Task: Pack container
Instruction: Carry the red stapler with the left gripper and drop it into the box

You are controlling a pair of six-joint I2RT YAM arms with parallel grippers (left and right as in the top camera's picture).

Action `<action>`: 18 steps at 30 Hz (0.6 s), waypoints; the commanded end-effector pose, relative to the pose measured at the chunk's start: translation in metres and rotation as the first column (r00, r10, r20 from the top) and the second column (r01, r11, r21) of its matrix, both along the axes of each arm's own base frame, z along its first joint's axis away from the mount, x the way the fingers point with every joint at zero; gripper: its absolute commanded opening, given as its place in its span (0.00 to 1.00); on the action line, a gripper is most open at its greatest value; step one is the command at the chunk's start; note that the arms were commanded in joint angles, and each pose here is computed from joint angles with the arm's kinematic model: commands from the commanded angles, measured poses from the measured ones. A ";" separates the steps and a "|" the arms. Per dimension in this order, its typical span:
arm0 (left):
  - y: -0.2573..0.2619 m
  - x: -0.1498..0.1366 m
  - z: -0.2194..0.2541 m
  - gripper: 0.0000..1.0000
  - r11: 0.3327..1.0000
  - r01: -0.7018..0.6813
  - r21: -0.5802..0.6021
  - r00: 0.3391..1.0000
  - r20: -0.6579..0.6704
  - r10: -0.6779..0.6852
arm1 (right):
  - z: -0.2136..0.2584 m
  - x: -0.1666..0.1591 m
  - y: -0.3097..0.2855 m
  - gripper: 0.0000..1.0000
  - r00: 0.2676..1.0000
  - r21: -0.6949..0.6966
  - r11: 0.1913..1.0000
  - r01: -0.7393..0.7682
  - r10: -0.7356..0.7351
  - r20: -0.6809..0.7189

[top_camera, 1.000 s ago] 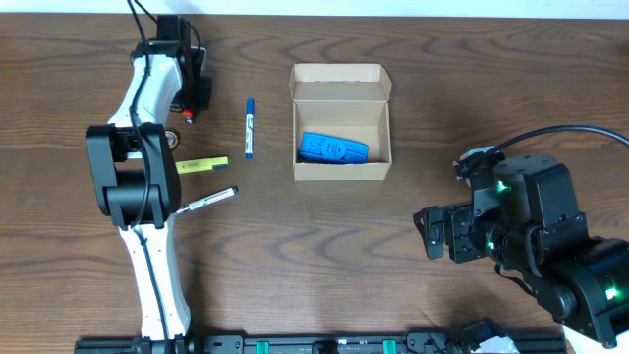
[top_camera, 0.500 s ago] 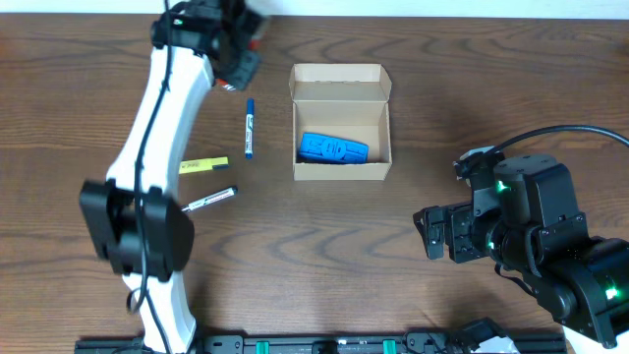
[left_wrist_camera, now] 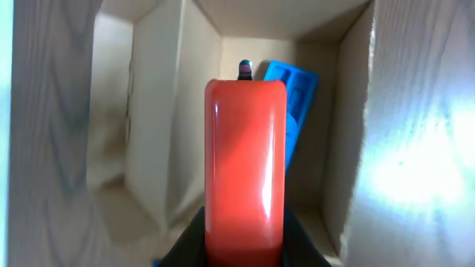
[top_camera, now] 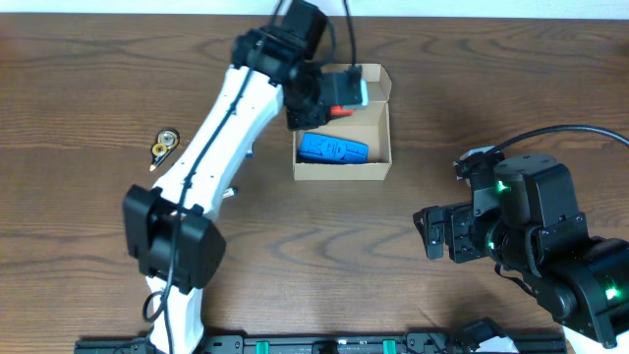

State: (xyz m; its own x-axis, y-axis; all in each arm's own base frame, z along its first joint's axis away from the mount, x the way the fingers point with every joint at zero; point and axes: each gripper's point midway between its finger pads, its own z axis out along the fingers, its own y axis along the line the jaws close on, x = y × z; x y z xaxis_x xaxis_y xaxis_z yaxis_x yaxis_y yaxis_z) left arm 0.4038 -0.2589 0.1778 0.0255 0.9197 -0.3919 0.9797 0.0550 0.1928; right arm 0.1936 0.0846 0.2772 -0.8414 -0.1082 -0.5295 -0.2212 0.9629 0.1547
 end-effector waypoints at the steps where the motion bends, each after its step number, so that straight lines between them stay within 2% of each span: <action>1: -0.005 0.003 -0.022 0.06 0.995 0.087 0.046 0.996 0.005 -0.087 | 0.000 -0.001 0.001 0.99 1.000 0.001 1.000 -0.001 0.001 -0.001; 5: -0.009 0.004 -0.044 0.06 0.993 0.094 0.068 0.995 -0.031 -0.092 | 0.000 -0.001 0.001 0.99 1.000 0.001 1.000 -0.001 0.001 -0.001; 8: -0.007 0.017 -0.059 0.06 0.991 0.077 0.106 0.997 -0.008 -0.077 | 0.000 -0.001 0.001 0.99 1.000 0.001 1.000 -0.001 0.001 -0.001; 13: 0.004 0.043 -0.076 0.05 0.982 -0.030 0.186 0.998 0.059 0.019 | 0.000 -0.001 0.001 0.99 1.000 0.001 1.000 -0.001 0.001 -0.001; 18: 0.008 0.043 -0.094 0.06 0.974 -0.031 0.223 0.999 0.035 0.024 | 0.000 -0.001 0.001 0.99 1.000 0.001 1.000 -0.001 0.001 -0.001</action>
